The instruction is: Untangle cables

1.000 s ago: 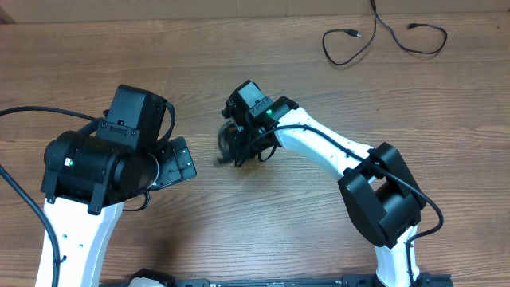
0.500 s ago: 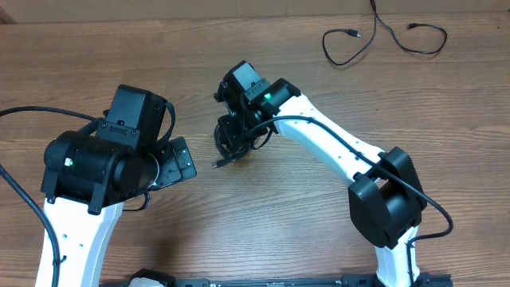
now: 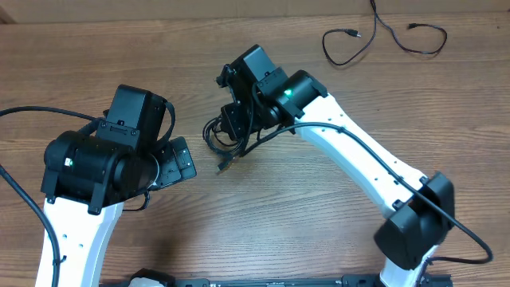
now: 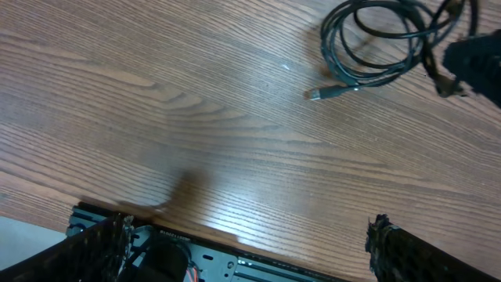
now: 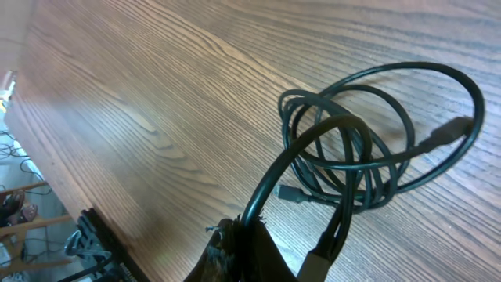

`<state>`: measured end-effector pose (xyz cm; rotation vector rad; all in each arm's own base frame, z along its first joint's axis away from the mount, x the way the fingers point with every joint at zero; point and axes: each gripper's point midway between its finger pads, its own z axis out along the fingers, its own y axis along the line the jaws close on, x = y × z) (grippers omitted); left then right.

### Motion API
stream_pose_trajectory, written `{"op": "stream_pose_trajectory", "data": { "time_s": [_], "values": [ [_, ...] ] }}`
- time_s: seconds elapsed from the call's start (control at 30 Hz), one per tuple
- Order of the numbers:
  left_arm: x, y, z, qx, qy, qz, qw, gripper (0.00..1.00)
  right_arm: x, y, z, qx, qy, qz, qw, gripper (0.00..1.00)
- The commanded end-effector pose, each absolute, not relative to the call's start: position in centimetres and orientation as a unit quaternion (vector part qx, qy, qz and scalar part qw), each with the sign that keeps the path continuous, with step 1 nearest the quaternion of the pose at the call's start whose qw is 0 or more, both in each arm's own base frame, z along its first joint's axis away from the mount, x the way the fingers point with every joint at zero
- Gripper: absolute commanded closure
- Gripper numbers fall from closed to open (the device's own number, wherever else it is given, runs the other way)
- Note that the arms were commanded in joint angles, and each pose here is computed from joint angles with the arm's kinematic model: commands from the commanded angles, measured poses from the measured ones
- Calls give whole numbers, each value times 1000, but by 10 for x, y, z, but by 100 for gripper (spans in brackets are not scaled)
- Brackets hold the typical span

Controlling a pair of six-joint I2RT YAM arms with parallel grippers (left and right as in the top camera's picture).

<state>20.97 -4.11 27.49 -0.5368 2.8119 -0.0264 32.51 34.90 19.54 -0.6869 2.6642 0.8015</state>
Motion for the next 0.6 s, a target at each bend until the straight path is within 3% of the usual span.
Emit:
{"op": "stream_pose_trajectory", "data": {
  "time_s": [0.0, 0.57],
  "values": [
    [211, -40, 275, -178, 974, -8, 138, 0, 324, 353, 232, -245, 905, 301, 172, 96],
    [211, -39, 275, -179, 974, -5, 140, 0, 318, 361, 243, -227, 900, 339, 157, 96]
  ]
}}
